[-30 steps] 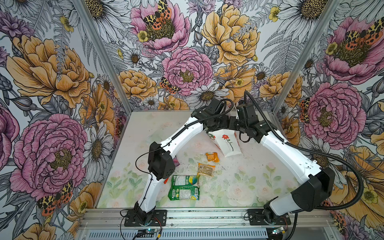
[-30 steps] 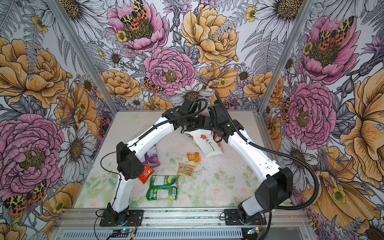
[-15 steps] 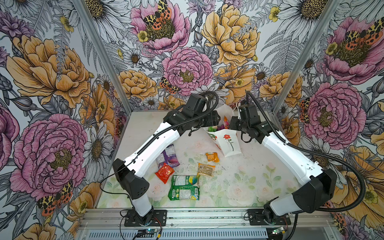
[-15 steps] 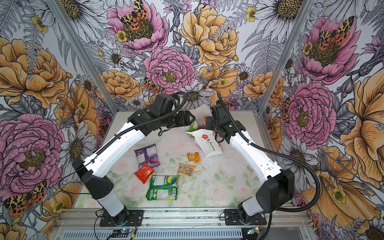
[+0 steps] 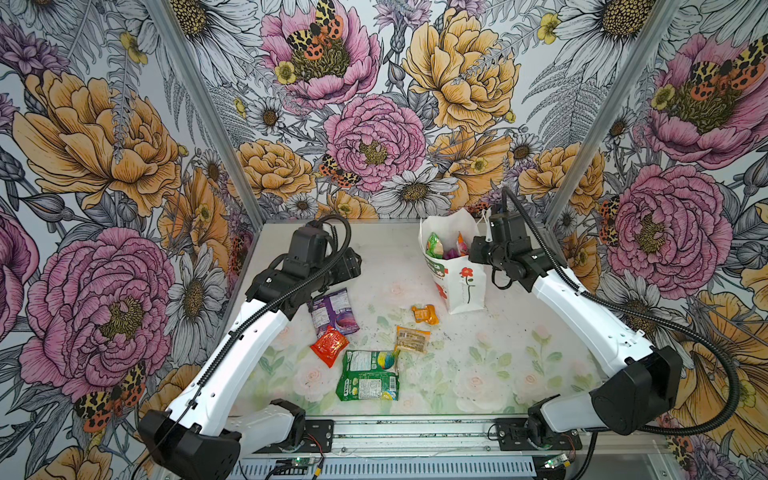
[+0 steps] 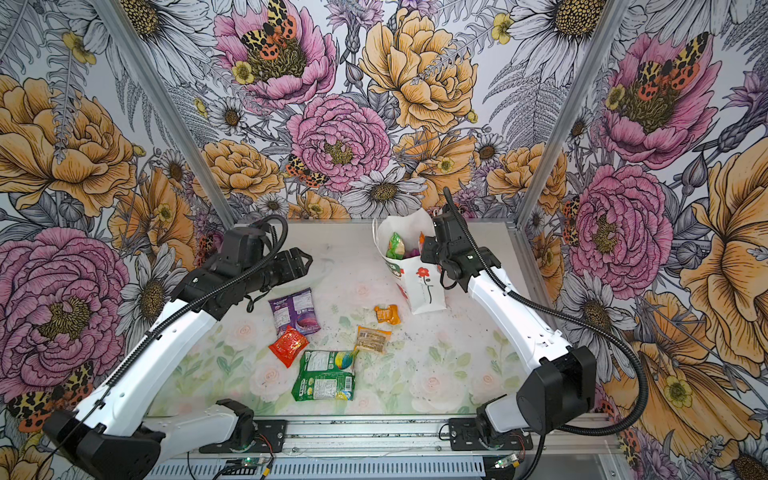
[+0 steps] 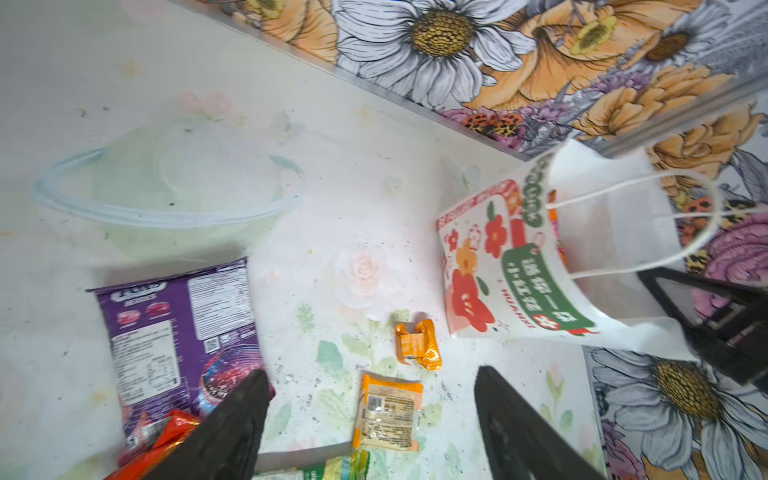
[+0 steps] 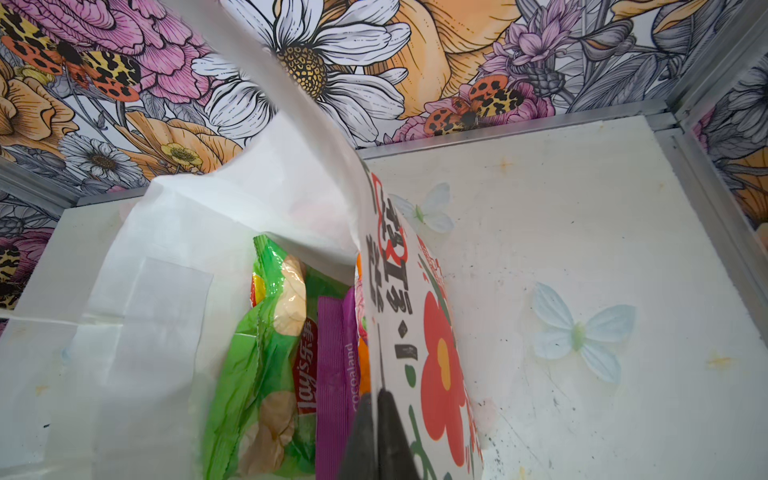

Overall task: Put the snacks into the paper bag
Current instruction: 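Withdraw the left gripper from the paper bag toward the purple Fox's Berries packet, then lower the left gripper and grasp the purple Fox's Berries packet's edge, then lift the purple Berries packet with the left gripper toward the paper bag, then lower the Berries packet into the bag held by the right gripper, then open the left gripper and withdraw it from the paper bag, then move the left gripper down onto the green Fox's packet and grasp it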

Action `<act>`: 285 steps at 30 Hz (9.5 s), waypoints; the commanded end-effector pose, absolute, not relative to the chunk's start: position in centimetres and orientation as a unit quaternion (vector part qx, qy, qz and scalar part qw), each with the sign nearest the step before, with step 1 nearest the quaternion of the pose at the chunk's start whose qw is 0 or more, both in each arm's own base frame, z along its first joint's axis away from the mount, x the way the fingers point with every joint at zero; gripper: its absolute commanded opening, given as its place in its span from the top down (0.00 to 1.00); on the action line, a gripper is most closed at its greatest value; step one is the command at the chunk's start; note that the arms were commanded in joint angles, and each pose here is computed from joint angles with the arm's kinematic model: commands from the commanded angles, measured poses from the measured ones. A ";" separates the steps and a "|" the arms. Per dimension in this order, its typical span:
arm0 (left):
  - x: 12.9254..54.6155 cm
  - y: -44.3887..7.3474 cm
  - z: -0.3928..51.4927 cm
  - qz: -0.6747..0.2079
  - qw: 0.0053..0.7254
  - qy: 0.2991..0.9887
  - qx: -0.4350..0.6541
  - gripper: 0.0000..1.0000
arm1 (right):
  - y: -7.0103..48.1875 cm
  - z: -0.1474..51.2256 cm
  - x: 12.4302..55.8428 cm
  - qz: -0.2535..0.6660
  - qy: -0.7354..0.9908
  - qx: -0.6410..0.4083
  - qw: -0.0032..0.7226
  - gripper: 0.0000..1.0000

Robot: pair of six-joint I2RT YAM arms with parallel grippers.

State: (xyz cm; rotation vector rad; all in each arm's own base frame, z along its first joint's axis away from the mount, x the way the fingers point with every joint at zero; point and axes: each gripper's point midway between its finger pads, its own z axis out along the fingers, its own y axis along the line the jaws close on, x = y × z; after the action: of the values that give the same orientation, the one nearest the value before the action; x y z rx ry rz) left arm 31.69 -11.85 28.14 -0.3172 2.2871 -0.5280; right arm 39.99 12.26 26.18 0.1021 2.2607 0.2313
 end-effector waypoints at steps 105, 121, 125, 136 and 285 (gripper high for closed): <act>33.2 -10.3 25.2 -0.210 0.422 0.869 -0.151 1.00 | 11.1 28.2 38.2 0.120 0.882 0.025 0.454 1.00; 34.3 -22.2 43.3 -0.280 0.479 0.831 -0.037 1.00 | 12.6 29.6 38.5 0.151 0.876 0.008 0.457 1.00; 35.1 -25.4 45.1 -0.293 0.476 0.829 -0.017 1.00 | 13.3 29.9 38.4 0.162 0.875 0.002 0.457 1.00; 38.4 -31.7 43.0 -0.301 0.434 0.849 0.004 1.00 | 16.1 31.3 38.6 0.182 0.868 -0.020 0.461 1.00; 20.3 -13.0 10.5 -0.123 0.176 0.970 -0.117 0.07 | 16.6 28.5 37.4 0.070 0.879 0.001 0.471 1.00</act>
State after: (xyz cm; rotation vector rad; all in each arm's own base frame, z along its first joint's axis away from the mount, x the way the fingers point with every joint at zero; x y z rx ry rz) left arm 20.61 -11.90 11.47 -0.3336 2.7313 -0.3245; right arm 37.44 16.85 27.09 -0.0199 2.2009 0.1450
